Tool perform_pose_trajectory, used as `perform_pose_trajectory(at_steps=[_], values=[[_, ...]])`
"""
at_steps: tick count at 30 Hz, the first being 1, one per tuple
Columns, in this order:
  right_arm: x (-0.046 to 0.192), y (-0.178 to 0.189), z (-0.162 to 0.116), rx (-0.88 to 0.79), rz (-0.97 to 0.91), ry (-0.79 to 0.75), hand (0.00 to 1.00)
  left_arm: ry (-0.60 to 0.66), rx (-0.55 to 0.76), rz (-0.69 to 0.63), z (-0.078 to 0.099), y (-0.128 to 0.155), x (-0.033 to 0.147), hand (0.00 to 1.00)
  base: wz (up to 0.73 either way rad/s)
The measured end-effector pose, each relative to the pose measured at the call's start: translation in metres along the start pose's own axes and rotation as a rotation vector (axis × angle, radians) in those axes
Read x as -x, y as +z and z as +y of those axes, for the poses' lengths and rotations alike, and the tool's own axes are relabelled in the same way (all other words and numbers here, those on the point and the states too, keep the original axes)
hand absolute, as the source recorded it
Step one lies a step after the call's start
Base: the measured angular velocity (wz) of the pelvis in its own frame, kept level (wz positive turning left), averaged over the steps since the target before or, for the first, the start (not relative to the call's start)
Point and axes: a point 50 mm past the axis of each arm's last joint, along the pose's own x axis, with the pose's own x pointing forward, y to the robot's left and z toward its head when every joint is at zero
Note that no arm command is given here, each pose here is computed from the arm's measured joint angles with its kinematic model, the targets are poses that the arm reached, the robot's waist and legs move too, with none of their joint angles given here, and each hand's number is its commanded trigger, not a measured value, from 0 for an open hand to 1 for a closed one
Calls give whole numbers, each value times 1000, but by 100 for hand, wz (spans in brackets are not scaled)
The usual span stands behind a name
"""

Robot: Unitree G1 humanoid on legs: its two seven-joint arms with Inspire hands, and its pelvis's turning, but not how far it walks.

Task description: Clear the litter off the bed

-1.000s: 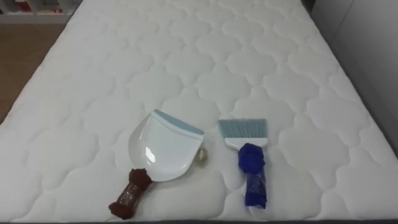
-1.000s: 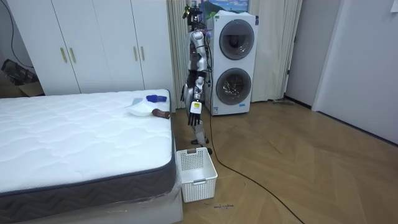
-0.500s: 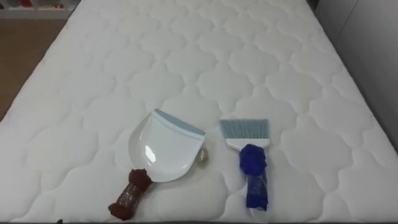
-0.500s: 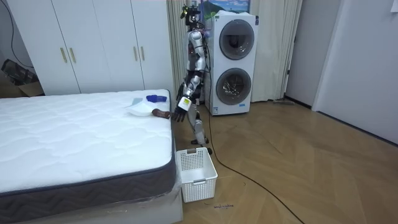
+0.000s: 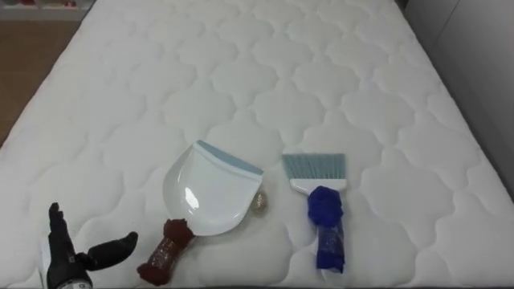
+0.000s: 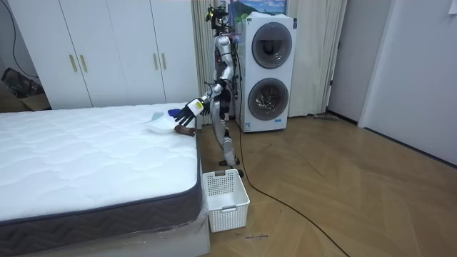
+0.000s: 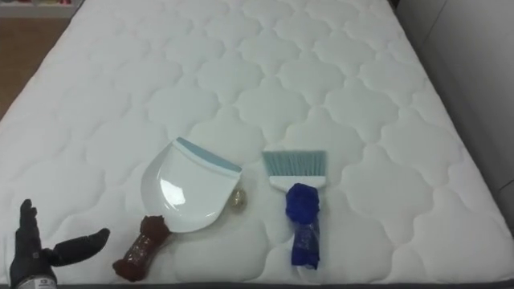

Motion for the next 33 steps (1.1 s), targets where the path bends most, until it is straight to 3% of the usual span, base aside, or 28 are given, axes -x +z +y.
perform_pose_trajectory(at_steps=[5,21,33], values=[[0,0,0,-10,3,4,0,-20,-8,-28,-3,6,0,0,0],[-4,15,5,5,-22,28,0,-164,-40,-78,-44,24,-8,0,1],[-7,27,5,6,-36,27,0,-220,-108,-77,-53,18,-4,0,-1]])
